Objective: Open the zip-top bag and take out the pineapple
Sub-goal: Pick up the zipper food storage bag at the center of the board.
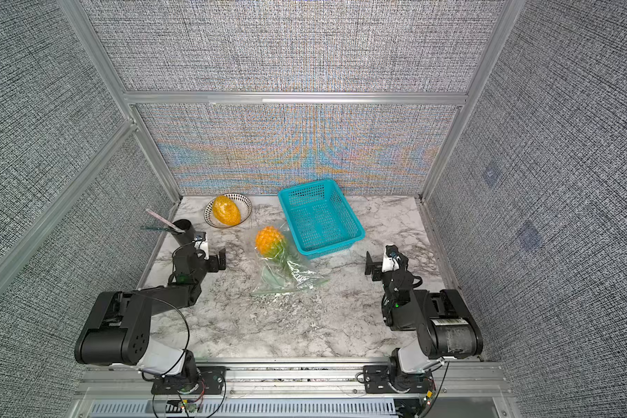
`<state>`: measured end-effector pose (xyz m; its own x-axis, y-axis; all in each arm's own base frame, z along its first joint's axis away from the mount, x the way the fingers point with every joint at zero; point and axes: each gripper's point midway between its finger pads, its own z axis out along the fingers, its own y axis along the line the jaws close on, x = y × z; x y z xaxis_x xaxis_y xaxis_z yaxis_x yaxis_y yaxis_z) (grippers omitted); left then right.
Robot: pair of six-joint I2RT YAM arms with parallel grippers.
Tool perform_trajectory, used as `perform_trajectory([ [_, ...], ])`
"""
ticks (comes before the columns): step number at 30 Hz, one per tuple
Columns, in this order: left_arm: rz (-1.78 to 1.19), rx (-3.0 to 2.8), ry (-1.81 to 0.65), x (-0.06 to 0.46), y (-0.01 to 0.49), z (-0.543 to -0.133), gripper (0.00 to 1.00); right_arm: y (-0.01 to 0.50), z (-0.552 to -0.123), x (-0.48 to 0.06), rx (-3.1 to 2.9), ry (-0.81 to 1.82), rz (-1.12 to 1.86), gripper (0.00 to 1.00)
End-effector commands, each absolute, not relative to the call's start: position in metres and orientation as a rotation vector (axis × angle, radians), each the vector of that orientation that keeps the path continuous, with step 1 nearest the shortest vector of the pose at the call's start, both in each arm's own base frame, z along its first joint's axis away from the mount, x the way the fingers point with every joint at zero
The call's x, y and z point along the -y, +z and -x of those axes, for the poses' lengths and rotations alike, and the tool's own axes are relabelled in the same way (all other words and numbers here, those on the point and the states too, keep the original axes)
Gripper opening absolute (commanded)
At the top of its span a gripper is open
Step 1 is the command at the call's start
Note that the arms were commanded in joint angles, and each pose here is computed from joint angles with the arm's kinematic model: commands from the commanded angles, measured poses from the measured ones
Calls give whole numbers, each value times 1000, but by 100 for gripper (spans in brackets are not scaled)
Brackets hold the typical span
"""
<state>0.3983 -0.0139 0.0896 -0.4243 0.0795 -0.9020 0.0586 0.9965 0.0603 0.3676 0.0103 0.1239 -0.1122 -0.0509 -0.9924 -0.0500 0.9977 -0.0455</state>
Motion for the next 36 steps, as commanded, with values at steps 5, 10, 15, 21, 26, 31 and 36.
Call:
perform_trajectory([
  [5, -105, -1987, 34, 16, 95, -399, 99, 128, -369, -10, -1666, 4, 69, 98],
  [10, -107, -1991, 31, 17, 94, -399, 99, 128, -370, -7, -1672, 2, 52, 98],
  [15, -104, -1988, 30, 16, 95, -399, 100, 127, -370, -7, -1673, 3, 50, 98],
  [21, -101, -1990, 25, 16, 95, -399, 99, 126, -372, -6, -1678, 15, 45, 98],
  [26, -16, -1998, 76, 3, 99, -400, 100, 128, -375, 5, -1684, -20, -22, 98],
  [31, 301, -2137, 268, -47, 133, -411, 100, 133, -398, 19, -1820, -60, -134, 98],
  [36, 358, -2214, 110, -24, 181, -413, 100, 119, -414, 24, -2082, 6, -357, 98],
])
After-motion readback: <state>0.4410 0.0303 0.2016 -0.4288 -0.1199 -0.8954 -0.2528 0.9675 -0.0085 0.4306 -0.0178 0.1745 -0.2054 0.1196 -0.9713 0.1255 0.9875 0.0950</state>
